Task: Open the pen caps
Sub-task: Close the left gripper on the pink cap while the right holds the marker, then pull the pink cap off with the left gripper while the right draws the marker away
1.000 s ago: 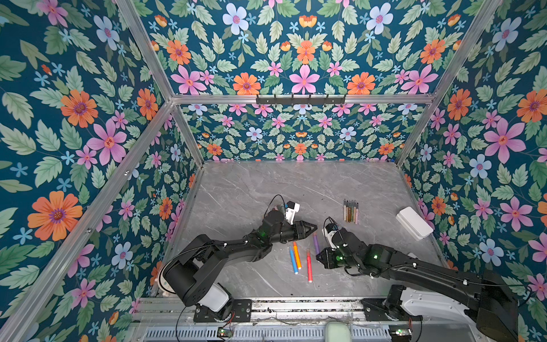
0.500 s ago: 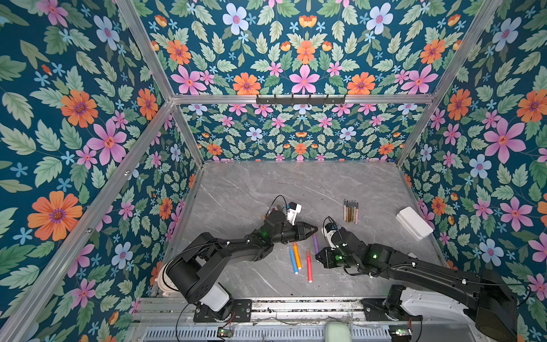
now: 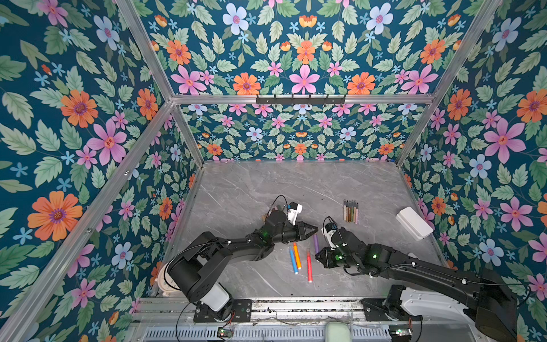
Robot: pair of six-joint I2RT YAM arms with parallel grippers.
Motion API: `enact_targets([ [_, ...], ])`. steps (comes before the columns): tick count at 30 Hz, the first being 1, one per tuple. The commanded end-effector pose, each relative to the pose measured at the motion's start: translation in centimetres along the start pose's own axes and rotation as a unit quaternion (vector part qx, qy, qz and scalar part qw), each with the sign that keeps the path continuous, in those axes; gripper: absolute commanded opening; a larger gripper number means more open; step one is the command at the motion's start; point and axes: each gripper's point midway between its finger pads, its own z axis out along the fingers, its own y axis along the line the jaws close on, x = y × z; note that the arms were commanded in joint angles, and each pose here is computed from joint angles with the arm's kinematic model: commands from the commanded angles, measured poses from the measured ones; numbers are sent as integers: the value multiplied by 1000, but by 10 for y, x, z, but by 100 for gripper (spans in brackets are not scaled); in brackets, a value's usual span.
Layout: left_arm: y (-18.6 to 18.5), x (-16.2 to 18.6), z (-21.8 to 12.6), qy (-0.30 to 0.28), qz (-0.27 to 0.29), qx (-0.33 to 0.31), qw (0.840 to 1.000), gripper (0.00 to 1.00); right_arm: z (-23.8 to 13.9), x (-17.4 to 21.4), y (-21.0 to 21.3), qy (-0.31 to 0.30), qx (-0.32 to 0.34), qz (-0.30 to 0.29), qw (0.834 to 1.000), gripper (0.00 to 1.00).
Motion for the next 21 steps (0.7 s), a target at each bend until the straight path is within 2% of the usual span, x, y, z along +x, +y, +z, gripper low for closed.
enact_targets([
  [1,-10,-4,2,-3,16,18,1000,23,-2,-3,7,-5,-12,-12,1000,5],
  [10,-11,-5,3,-2,16,19,1000,25,-1,-4,7,-3,-12,-14,1000,5],
  [21,-14,-4,1,-3,19,22,1000,7,-2,-3,1,-9,1,-9,1000,6],
])
